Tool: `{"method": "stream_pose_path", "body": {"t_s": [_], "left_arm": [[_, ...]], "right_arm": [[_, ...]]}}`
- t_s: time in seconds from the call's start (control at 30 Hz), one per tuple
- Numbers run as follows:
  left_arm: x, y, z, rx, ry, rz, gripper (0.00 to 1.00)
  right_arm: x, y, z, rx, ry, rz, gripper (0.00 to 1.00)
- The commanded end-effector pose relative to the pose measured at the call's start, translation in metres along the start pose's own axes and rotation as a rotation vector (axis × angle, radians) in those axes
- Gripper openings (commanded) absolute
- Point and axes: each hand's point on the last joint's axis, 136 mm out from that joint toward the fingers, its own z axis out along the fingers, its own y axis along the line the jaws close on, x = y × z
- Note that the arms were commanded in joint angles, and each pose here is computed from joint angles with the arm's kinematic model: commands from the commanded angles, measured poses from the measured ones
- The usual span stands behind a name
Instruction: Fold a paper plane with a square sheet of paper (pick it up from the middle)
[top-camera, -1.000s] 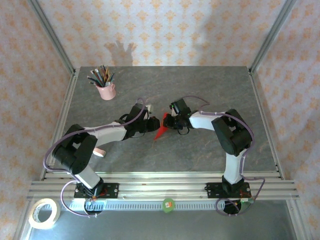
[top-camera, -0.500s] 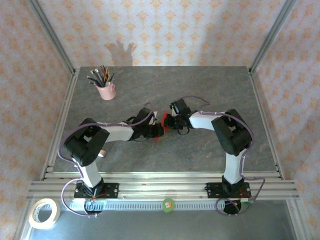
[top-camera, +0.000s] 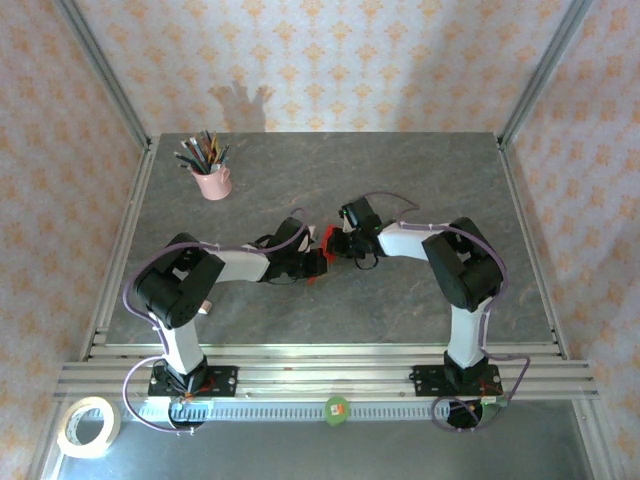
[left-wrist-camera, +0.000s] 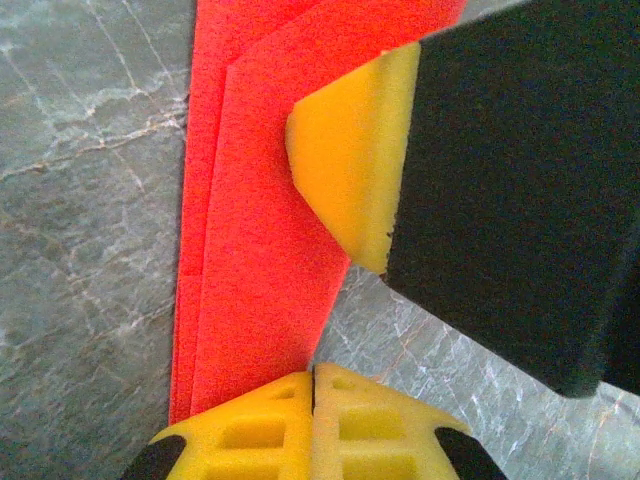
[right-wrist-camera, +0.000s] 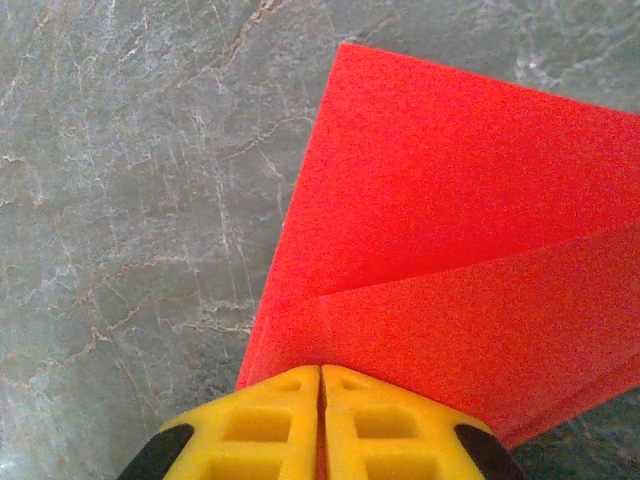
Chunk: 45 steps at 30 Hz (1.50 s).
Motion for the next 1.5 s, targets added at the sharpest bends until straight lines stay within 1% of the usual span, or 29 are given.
{"method": "stream_pose_path", "body": {"t_s": [0.0, 0.2, 0.43, 0.53, 0.7, 0.83, 0.93, 1.03, 1.1, 1.13, 1.2, 1.27, 1.33, 1.4, 1.47], "left_arm": [[0.010, 0.012, 0.004, -0.026, 0.033, -0.017, 0.08], [0.019, 0.018, 0.001, -0.034, 0.051, -0.033, 0.08], [0.044, 0.032, -0.009, -0.037, 0.103, -0.064, 0.07], [0.058, 0.039, -0.015, -0.042, 0.132, -0.076, 0.07], [0.077, 0.049, -0.025, -0.073, 0.181, -0.070, 0.07], [0.091, 0.063, -0.035, -0.136, 0.214, -0.058, 0.06], [0.100, 0.072, -0.043, -0.182, 0.229, -0.064, 0.06], [0.102, 0.073, -0.050, -0.195, 0.223, -0.063, 0.06], [0.095, 0.068, -0.055, -0.193, 0.200, -0.054, 0.06], [0.086, 0.060, -0.058, -0.174, 0.170, -0.041, 0.06], [0.058, 0.037, -0.068, -0.132, 0.070, -0.013, 0.06], [0.025, 0.002, -0.085, -0.012, -0.080, 0.012, 0.06], [0.004, -0.026, -0.099, 0.101, -0.181, 0.041, 0.09], [-0.008, -0.035, -0.103, 0.123, -0.219, 0.052, 0.10], [-0.010, -0.033, -0.094, 0.114, -0.203, 0.037, 0.09]], "right_arm": [[0.027, -0.039, 0.015, 0.140, 0.085, 0.029, 0.09], [0.030, -0.046, 0.016, 0.170, 0.094, 0.027, 0.09], [0.037, -0.072, 0.016, 0.285, 0.107, 0.004, 0.09], [0.042, -0.079, 0.017, 0.308, 0.120, 0.003, 0.08], [0.046, -0.082, 0.018, 0.316, 0.131, 0.003, 0.08], [0.047, -0.082, 0.018, 0.314, 0.136, 0.006, 0.08], [0.047, -0.080, 0.018, 0.303, 0.140, 0.006, 0.08], [0.047, -0.077, 0.017, 0.291, 0.141, 0.008, 0.08], [0.049, -0.074, 0.016, 0.279, 0.147, 0.007, 0.08], [0.048, -0.071, 0.015, 0.267, 0.145, 0.009, 0.09], [0.049, -0.064, 0.013, 0.241, 0.146, 0.011, 0.09], [0.048, -0.054, 0.009, 0.214, 0.129, 0.017, 0.08], [0.048, -0.039, 0.007, 0.164, 0.111, 0.026, 0.09], [0.048, -0.030, 0.005, 0.141, 0.099, 0.038, 0.09], [0.047, -0.020, 0.004, 0.113, 0.085, 0.049, 0.08]]}}
